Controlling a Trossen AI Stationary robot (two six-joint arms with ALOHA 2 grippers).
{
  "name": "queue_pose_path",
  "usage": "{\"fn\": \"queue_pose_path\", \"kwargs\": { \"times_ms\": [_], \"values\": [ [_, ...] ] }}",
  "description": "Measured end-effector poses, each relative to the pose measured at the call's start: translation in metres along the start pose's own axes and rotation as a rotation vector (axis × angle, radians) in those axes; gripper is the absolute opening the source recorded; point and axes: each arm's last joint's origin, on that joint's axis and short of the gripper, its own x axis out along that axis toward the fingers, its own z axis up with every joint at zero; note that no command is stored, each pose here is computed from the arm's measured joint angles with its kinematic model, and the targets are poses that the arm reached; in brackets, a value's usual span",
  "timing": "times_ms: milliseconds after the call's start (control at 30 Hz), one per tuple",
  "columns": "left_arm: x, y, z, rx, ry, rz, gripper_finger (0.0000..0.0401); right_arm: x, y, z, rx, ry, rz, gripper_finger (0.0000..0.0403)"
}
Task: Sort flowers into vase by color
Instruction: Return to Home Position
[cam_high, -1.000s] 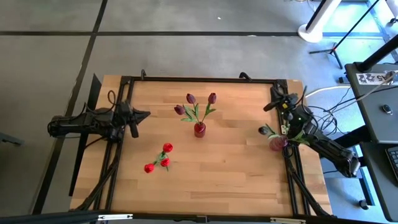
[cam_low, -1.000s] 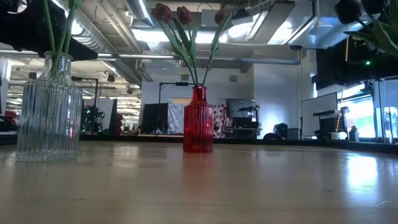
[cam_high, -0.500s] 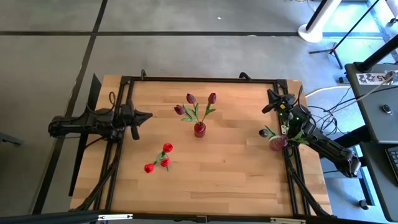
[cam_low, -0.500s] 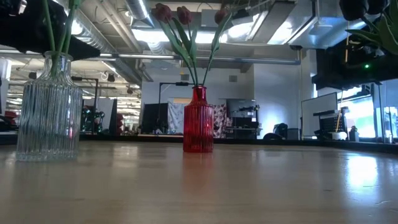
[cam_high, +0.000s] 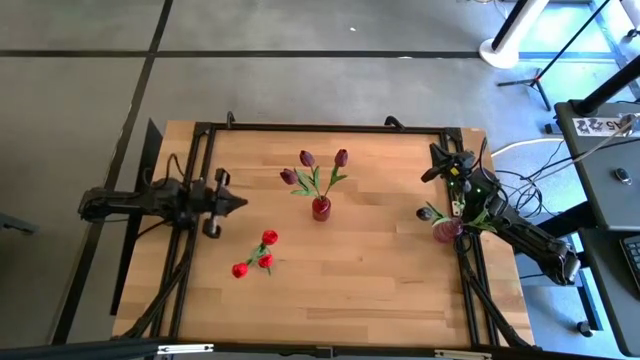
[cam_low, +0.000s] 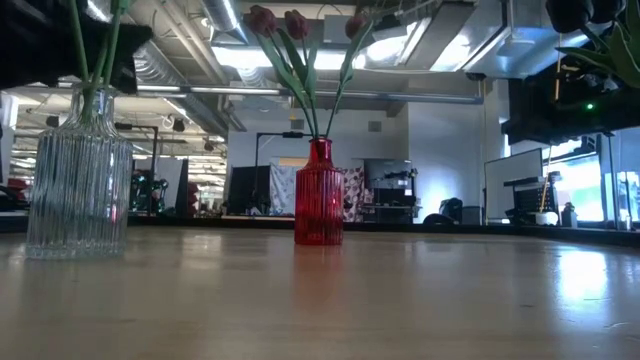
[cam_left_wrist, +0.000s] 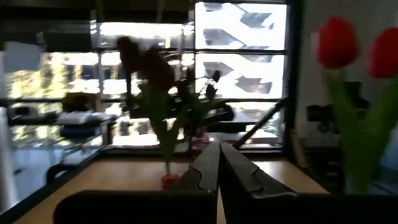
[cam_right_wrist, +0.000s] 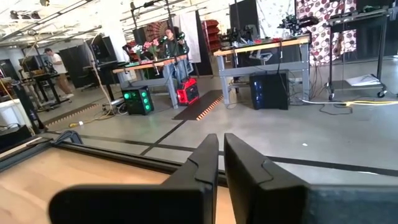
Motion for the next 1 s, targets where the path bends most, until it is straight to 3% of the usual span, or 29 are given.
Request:
{"fn": "queue_pose_path", "kwargs": {
  "times_ms": [133,233,467,1000],
  "values": [
    [0.000,-0.005,0.001,0.018,-0.011,-0.161,0.0000,0.000,0.000,0.000,0.000,0.000,-0.001,0.0028],
    [-0.001,-0.006,-0.001,0.017,0.013,-0.216,0.0000,0.000,0.000,0.000,0.000,0.000,-0.001,0.0028],
    [-0.002,-0.005,-0.016,0.006,0.168,-0.177,0.0000,0.000,0.000,0.000,-0.001,0.000,-0.001,0.0028],
    [-0.002,-0.005,-0.016,0.004,0.173,-0.172,0.0000,0.000,0.000,0.000,0.000,0.001,-0.001,0.0028]
  ]
}}
